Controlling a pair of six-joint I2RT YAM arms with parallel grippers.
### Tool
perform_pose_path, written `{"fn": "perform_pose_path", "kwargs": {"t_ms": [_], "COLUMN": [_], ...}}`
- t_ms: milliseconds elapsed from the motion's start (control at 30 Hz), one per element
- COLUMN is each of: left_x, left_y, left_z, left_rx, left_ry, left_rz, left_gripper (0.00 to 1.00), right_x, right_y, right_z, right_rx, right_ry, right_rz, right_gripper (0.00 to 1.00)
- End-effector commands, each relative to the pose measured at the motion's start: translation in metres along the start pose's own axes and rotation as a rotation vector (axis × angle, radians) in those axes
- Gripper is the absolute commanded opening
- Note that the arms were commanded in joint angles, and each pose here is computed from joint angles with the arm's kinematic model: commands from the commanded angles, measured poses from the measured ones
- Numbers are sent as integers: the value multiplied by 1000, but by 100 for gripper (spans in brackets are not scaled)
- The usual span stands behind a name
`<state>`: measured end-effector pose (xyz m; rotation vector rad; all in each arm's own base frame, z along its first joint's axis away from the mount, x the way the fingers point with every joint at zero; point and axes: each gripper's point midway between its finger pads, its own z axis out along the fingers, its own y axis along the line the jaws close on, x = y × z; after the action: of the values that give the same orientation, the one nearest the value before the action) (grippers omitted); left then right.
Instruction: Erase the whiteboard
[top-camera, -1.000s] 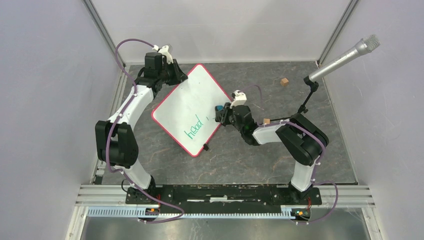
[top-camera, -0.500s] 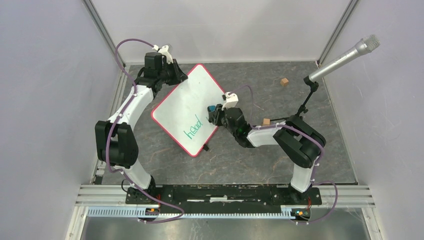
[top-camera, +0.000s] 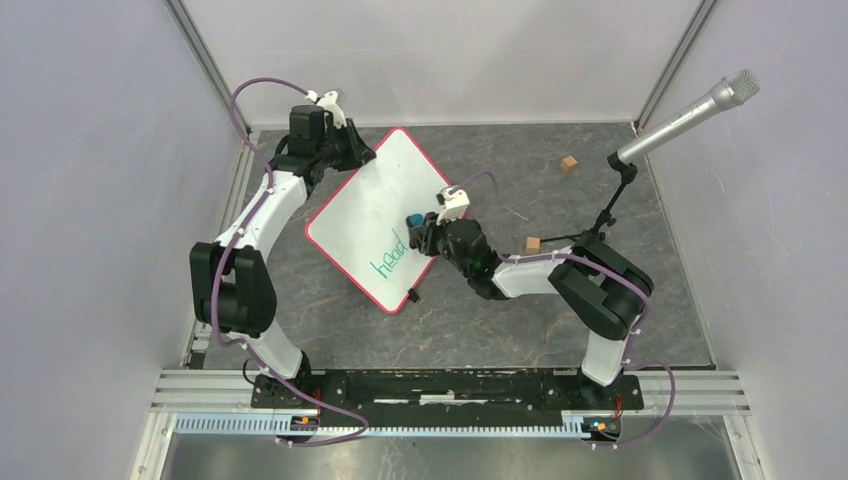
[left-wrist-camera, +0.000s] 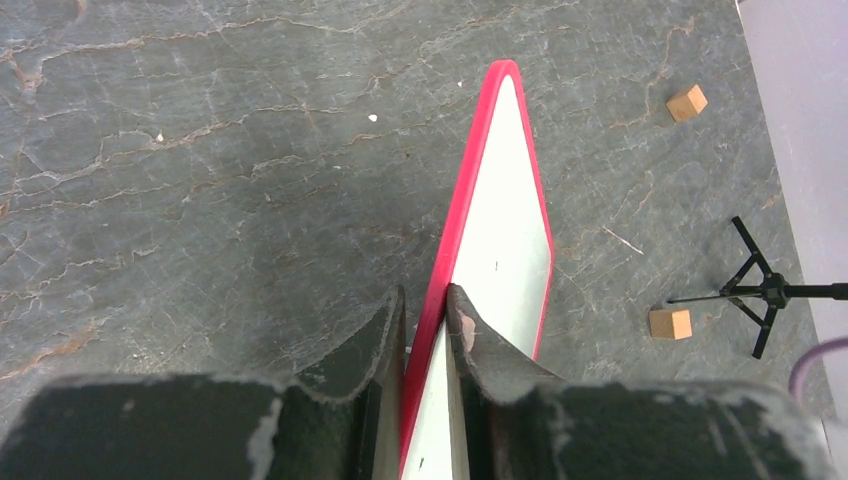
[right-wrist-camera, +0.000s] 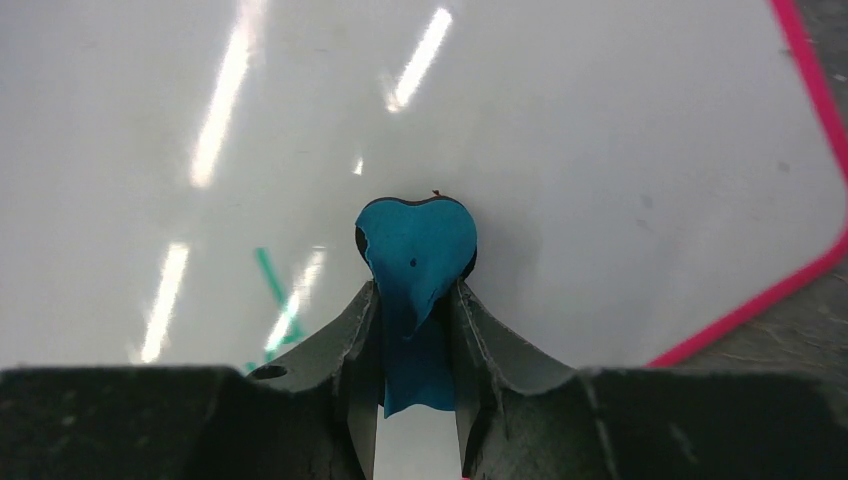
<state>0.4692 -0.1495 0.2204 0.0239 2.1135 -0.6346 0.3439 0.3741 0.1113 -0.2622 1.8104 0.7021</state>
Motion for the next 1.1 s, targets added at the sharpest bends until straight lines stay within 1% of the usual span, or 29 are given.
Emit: {"fn": "perform_pose_path", "kwargs": {"t_ms": [0, 100, 200, 300, 433, 567, 700, 767, 867, 967, 1067], "left_x": [7, 7, 10, 9, 8, 10, 9, 9, 8, 8, 7], "left_y": [-11, -17, -19, -18, -18, -17, -17, -16, -16, -16, -17], "left_z": [-6, -5, -3, -4, -5, -3, -3, -5, -5, -5, -5], "left_rx": [16, 47, 58, 53, 53, 54, 48, 41, 40, 42, 44], "left_ry": [20, 22, 30, 27, 23, 31, 27, 24, 22, 23, 22], "left_rz": [-51, -71, -83, -80, -77, -84, -75, -70, -67, -68, -68], "left_gripper": [21, 21, 21, 21, 21, 21, 21, 21, 21, 21, 21], "right_x": [-2, 1, -4, -10, -18, -15, -8, -13, -20, -26, -26], "right_y": [-55, -64, -45, -12, 45, 108, 133, 132, 111, 78, 37], "right_z": [-5, -4, -1, 0, -1, 0, -4, -7, -10, -8, -4], "right_rx": [125, 159, 110, 67, -35, -221, -310, -314, -250, -172, -83], "right_ry": [4, 20, 12, -4, -36, -42, -54, -69, -88, -87, -72], "right_rz": [132, 111, 75, -11, -147, -270, -270, -261, -252, -204, -108], "right_gripper": [33, 33, 33, 33, 33, 34, 33, 33, 34, 34, 34]}}
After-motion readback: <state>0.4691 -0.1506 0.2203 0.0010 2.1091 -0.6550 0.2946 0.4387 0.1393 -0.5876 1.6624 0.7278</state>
